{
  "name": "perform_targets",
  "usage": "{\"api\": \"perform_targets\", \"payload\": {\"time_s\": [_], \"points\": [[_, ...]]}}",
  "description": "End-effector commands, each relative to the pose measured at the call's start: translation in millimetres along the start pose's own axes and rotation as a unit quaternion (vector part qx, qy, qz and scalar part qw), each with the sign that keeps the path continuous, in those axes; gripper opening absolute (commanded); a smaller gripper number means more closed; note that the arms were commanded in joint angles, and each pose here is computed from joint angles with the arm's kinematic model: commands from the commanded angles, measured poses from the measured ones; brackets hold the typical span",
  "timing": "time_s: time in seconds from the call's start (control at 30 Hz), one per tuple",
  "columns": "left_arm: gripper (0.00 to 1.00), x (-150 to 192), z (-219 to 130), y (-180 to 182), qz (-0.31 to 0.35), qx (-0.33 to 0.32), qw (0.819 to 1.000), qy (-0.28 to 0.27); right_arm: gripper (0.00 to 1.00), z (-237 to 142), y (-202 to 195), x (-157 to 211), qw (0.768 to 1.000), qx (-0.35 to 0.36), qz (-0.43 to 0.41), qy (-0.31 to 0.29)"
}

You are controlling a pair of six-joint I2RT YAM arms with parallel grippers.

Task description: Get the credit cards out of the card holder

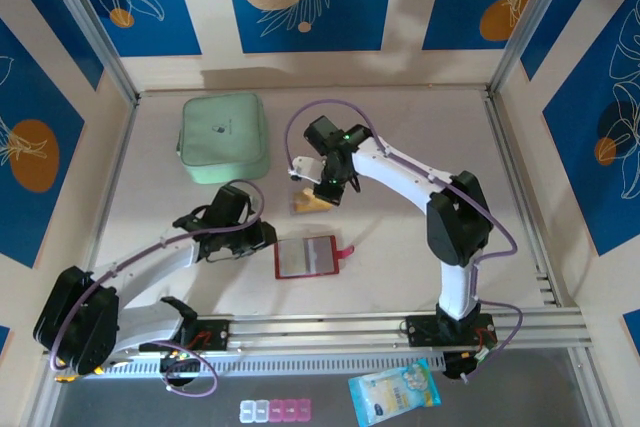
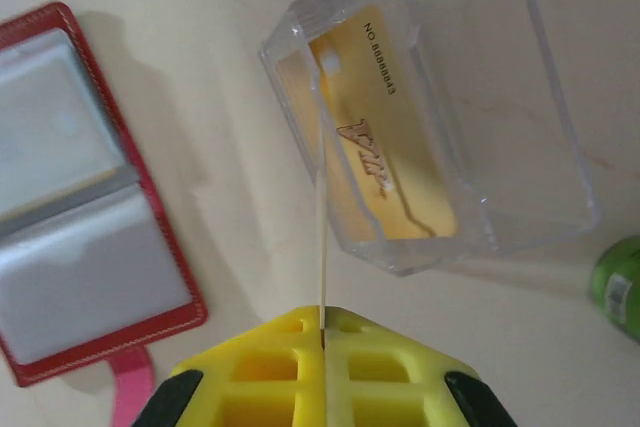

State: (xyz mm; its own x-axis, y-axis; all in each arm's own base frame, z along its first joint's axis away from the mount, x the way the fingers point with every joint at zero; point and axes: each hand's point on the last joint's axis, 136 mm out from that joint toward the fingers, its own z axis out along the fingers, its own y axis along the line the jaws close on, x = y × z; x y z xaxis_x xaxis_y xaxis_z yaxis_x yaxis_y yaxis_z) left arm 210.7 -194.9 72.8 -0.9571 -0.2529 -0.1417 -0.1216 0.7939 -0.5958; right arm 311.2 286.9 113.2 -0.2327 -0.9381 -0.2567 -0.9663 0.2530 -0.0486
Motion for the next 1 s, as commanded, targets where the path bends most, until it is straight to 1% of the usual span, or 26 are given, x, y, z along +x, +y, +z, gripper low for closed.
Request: {"api": "perform_targets", "payload": {"time_s": [0.0,0.2,0.37,0.47,0.77,0.97], "points": [[0.25,6,-2,11,-0.002,-0.011,1.0,0.004,0.0,-1,-8,6,0.997,-0.012,-0.067,0.034],[0.26,7,-7,16,-0.007,-0.012,1.0,-0.007,0.0,-5,-17,-10,0.995,-0.021,-0.09,0.025],[0.26,7,-7,17,-0.007,-0.012,1.0,-0.007,0.0,0,-20,-17,0.994,-0.03,-0.105,0.025],[0.27,7,-7,18,-0.007,-0.013,1.0,-0.007,0.0,6,-20,-17,0.993,-0.036,-0.108,0.032],[0.27,7,-3,20,-0.009,-0.015,1.0,-0.001,0.0,25,-3,-16,0.99,-0.079,-0.114,0.037],[0.27,7,-1,20,-0.009,-0.013,1.0,0.0,0.0,30,2,-13,0.989,-0.093,-0.108,0.04]]}}
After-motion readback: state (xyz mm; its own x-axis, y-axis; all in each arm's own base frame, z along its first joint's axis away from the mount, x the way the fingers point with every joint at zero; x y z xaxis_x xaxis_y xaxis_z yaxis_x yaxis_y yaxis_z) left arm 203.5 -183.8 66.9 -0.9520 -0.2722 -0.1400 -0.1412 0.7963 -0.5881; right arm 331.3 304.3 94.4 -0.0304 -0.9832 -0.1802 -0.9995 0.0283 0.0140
